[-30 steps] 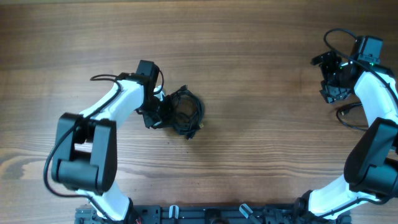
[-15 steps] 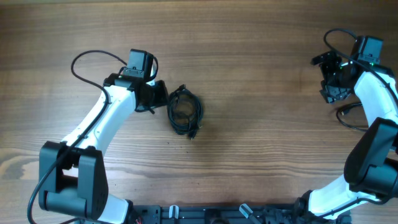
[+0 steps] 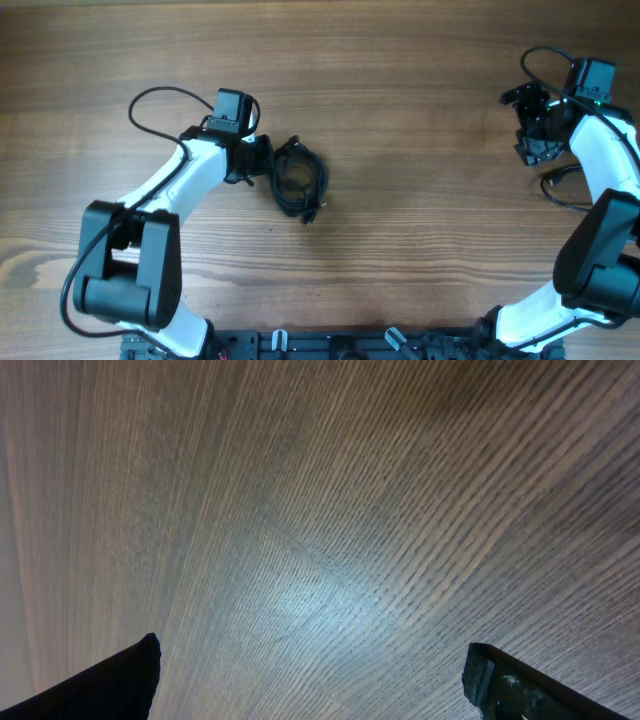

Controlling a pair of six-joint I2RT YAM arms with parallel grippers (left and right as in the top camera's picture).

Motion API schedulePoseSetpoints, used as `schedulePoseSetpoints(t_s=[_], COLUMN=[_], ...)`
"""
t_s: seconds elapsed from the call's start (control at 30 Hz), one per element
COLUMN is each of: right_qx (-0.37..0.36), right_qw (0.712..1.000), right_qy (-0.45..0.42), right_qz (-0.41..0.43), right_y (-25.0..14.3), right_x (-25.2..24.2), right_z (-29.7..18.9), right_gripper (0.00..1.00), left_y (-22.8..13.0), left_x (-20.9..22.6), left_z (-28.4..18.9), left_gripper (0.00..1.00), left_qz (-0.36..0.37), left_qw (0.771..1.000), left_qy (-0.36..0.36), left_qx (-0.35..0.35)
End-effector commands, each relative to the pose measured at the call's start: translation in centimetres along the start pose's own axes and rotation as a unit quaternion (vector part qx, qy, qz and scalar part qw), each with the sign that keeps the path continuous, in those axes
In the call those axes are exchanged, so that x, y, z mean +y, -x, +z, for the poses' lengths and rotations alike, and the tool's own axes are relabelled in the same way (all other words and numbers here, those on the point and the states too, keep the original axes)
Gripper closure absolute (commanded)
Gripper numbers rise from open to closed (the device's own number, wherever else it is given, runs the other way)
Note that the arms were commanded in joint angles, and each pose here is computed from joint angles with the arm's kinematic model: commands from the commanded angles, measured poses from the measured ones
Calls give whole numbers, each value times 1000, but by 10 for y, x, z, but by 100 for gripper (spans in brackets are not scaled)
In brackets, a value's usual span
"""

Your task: Untangle cables

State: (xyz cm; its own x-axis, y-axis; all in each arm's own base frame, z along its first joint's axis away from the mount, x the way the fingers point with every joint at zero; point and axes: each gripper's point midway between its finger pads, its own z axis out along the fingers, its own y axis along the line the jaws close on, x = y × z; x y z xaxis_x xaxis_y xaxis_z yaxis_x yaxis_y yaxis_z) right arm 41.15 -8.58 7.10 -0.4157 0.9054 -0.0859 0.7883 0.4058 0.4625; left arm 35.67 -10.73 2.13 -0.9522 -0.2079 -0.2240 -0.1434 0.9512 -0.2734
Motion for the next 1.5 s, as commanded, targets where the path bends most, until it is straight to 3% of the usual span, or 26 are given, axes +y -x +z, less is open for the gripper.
schedulePoseSetpoints(t_s=[0.0,0.1,0.27,0.5,0.6,0.67,0.73,0.83,0.93,1.0,1.17,1.2,1.27,1.47], right_qx=[-17,-18,-5,2,6,9,22,40,65,77,111,133,167,234], right_qw=[1000,1000,983,954,983,999,999,992,988,987,983,975,960,908], right_qy=[6,8,17,16,13,10,-5,-19,-40,-50,-75,-74,-41,-4], right_qz=[2,8,185,299,184,52,-41,-121,-133,-130,-129,-160,-222,-347], right_y=[8,8,5,3,0,-3,-10,-18,-29,-34,-52,-67,-88,-167], right_x=[6,7,10,10,8,7,-1,-11,-23,-28,-40,-38,-26,5], right_z=[-9,-9,-9,-9,-9,-8,-8,-9,-10,-12,-13,-14,-13,-10], right_gripper=[0,0,0,0,0,0,0,0,0,0,0,0,1,1], left_y=[-27,-39,-31,-20,-39,-57,-69,-71,-74,-74,-74,-72,-69,-66], left_x=[-36,-65,-78,-31,-29,-31,-40,-50,-55,-52,-47,-48,-50,-53], left_z=[3,-10,-32,-18,-18,-19,-18,-10,0,8,18,18,18,19], left_gripper=[73,80,83,71,64,59,52,48,47,56,68,81,94,96], left_qz=[3,2,16,12,60,97,136,156,152,133,121,118,100,74], left_qw=[991,974,970,995,993,987,980,978,978,983,985,986,988,990], left_qy=[-114,-200,-230,-86,-77,-76,-92,-102,-104,-90,-75,-77,-78,-82], left_qx=[70,106,82,39,70,101,114,98,93,95,99,94,89,84])
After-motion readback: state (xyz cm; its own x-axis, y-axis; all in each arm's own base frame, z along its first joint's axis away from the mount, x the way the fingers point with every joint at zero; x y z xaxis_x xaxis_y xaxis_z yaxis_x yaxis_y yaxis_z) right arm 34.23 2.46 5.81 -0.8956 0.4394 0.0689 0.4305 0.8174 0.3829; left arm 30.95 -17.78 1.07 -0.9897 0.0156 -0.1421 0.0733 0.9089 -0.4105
